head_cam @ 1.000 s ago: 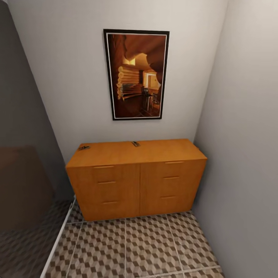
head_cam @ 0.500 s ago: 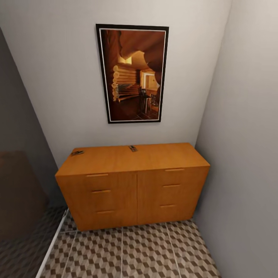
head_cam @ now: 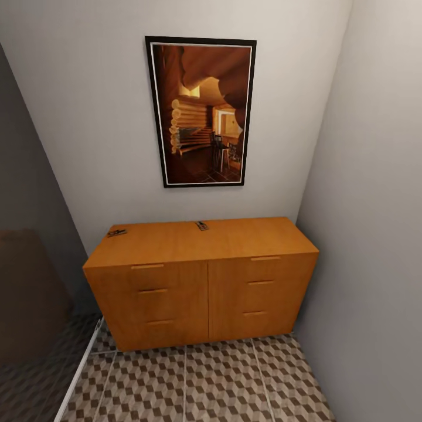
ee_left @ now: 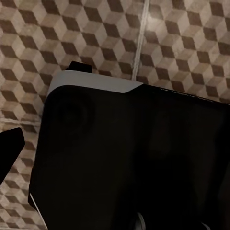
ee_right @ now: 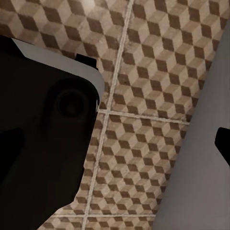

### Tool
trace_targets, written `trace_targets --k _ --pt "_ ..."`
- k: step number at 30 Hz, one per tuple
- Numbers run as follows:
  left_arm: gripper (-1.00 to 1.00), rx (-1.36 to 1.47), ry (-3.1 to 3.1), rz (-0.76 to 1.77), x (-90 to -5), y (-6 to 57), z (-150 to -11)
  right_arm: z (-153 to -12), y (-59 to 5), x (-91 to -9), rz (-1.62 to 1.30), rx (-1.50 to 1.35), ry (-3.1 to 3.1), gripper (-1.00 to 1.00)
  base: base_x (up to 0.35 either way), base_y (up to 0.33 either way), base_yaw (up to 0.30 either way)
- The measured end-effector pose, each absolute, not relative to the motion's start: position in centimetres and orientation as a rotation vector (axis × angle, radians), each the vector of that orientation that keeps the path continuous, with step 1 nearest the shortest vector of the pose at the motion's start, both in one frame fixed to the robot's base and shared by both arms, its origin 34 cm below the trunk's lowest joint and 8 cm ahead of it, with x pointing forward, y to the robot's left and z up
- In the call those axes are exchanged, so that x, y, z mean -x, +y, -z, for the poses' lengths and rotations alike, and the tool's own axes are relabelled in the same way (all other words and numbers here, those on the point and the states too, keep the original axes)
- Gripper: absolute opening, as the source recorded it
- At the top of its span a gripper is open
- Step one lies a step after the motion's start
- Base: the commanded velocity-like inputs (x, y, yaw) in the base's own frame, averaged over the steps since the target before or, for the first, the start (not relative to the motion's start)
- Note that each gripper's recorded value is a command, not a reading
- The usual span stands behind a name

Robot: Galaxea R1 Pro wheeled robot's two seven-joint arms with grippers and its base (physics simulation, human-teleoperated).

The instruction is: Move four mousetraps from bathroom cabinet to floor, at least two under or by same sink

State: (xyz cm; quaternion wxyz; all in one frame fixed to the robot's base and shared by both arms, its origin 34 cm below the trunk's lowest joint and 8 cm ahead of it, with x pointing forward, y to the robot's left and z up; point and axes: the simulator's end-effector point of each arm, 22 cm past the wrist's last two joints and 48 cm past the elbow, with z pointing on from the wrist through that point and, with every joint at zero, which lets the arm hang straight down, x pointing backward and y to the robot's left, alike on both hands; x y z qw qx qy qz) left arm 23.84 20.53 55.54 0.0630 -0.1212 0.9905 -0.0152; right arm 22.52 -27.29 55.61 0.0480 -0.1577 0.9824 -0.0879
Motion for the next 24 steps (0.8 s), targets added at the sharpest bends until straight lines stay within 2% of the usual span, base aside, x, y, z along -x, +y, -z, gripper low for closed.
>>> trace_targets --k 5,24 --pt "1.0 0.358 2.989 0.036 -24.1 21.4 -55.5 -55.7 -27.0 -23.5 0.268 0.479 2.983 1.0 0.0 0.0 0.0" --pt "1.0 0.309 2.852 0.051 -34.3 26.8 -57.5 -59.5 -27.2 -37.7 0.372 0.374 2.815 1.0 0.0 0.0 0.0"
